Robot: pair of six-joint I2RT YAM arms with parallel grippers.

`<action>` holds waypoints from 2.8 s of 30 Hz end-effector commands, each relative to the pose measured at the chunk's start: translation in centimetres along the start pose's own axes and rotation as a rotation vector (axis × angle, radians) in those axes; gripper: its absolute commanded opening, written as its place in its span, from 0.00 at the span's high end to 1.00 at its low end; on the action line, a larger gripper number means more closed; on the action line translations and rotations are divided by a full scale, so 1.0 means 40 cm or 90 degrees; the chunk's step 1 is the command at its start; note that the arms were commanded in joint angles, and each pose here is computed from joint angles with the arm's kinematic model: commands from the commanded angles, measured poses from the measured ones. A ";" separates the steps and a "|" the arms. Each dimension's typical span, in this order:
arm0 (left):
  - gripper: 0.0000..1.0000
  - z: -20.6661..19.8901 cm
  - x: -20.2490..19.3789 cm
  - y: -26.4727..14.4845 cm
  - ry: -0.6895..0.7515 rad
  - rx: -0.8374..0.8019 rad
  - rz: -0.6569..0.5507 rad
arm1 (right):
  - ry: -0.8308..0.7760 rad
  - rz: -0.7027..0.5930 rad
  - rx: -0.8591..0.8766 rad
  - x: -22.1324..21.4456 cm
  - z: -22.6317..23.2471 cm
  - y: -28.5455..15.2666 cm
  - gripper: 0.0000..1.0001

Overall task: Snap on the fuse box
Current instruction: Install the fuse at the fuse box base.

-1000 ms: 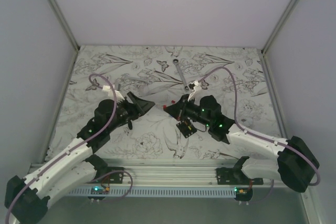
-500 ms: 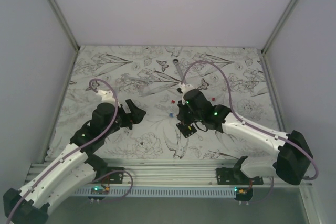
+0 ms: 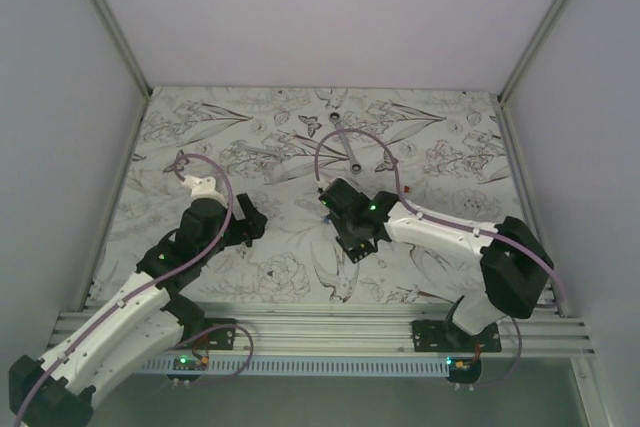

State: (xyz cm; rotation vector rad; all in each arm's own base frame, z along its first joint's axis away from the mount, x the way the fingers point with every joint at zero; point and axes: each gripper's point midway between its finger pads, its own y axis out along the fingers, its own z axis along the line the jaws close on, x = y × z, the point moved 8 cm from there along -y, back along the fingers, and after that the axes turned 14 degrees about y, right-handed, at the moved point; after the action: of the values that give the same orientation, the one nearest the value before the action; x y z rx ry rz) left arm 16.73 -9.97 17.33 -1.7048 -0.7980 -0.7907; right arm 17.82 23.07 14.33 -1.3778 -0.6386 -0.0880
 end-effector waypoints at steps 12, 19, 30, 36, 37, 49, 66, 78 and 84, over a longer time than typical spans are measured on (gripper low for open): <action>0.00 0.038 -0.008 -0.016 0.002 0.069 -0.008 | -0.042 0.023 -0.070 0.027 0.008 0.036 1.00; 0.00 0.040 -0.009 -0.016 0.000 0.072 -0.008 | -0.051 0.024 -0.075 0.036 0.012 0.045 1.00; 0.00 0.041 -0.008 -0.017 -0.001 0.074 -0.009 | -0.065 0.037 -0.097 0.035 0.011 0.065 1.00; 0.00 0.040 -0.008 -0.016 -0.001 0.074 -0.009 | -0.070 0.037 -0.104 0.036 0.009 0.067 1.00; 0.00 0.040 -0.007 -0.016 -0.002 0.074 -0.009 | -0.070 0.038 -0.104 0.036 0.009 0.068 1.00; 0.00 0.039 -0.008 -0.016 -0.002 0.072 -0.008 | -0.086 0.053 -0.107 0.030 0.019 0.077 1.00; 0.00 0.038 -0.006 -0.018 -0.002 0.069 -0.009 | -0.103 0.076 -0.119 0.020 0.019 0.085 1.00; 0.00 0.038 -0.007 -0.017 -0.002 0.069 -0.008 | -0.109 0.075 -0.114 0.029 0.030 0.095 1.00; 0.00 0.038 -0.007 -0.017 -0.003 0.069 -0.008 | -0.102 0.059 -0.109 0.042 0.033 0.078 1.00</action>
State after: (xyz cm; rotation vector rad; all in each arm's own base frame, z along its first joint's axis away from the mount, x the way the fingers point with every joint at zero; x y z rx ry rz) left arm 16.37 -8.74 17.27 -1.6230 -0.8376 -0.7563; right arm 19.79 24.68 11.54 -1.6072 -0.6851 0.0591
